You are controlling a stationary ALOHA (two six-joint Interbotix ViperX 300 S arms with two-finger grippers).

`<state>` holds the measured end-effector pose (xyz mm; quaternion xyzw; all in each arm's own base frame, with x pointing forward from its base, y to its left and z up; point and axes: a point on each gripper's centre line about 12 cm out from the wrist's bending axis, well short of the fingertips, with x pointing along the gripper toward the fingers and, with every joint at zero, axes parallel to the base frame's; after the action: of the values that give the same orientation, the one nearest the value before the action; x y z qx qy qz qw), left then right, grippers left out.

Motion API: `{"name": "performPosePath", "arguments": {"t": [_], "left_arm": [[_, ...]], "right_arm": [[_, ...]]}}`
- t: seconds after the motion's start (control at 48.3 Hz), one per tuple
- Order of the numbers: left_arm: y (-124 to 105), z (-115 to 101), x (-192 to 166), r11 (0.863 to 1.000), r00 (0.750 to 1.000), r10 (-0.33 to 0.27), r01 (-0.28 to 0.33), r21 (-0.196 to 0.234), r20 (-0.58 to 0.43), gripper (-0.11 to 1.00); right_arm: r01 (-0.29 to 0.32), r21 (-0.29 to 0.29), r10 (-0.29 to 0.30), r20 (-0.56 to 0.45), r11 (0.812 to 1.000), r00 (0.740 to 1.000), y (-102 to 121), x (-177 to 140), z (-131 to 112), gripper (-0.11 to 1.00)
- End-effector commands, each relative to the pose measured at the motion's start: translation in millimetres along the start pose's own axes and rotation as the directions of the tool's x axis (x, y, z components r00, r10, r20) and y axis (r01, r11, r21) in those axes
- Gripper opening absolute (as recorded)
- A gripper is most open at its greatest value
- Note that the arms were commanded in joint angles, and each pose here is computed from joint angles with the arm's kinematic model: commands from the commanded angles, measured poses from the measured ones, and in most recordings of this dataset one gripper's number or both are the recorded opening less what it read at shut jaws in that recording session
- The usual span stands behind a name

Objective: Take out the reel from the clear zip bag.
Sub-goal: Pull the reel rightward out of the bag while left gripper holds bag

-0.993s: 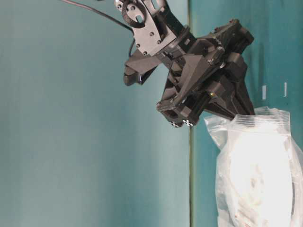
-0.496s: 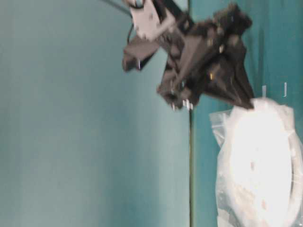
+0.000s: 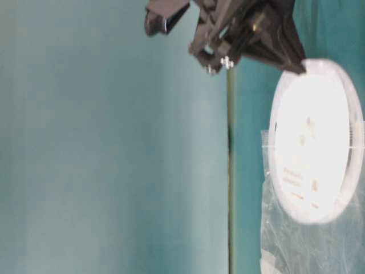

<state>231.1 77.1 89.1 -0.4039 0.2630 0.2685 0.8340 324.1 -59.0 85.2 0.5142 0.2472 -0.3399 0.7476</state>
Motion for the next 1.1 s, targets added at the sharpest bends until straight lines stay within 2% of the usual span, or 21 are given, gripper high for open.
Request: {"name": "performPosePath", "arguments": {"t": [0.0, 1.076], "left_arm": [[-5, 5, 0, 1.0, 1.0, -0.017, 0.017, 0.005, 0.016, 0.0], [-5, 5, 0, 1.0, 1.0, -0.018, 0.018, 0.006, 0.015, 0.0]], "right_arm": [[-0.014, 0.021, 0.013, 0.02, 1.0, 1.0, -1, -8, 5, 0.06], [0.006, 0.089, -0.01, 0.053, 0.996, 0.999, -56, -64, 1, 0.06]]}}
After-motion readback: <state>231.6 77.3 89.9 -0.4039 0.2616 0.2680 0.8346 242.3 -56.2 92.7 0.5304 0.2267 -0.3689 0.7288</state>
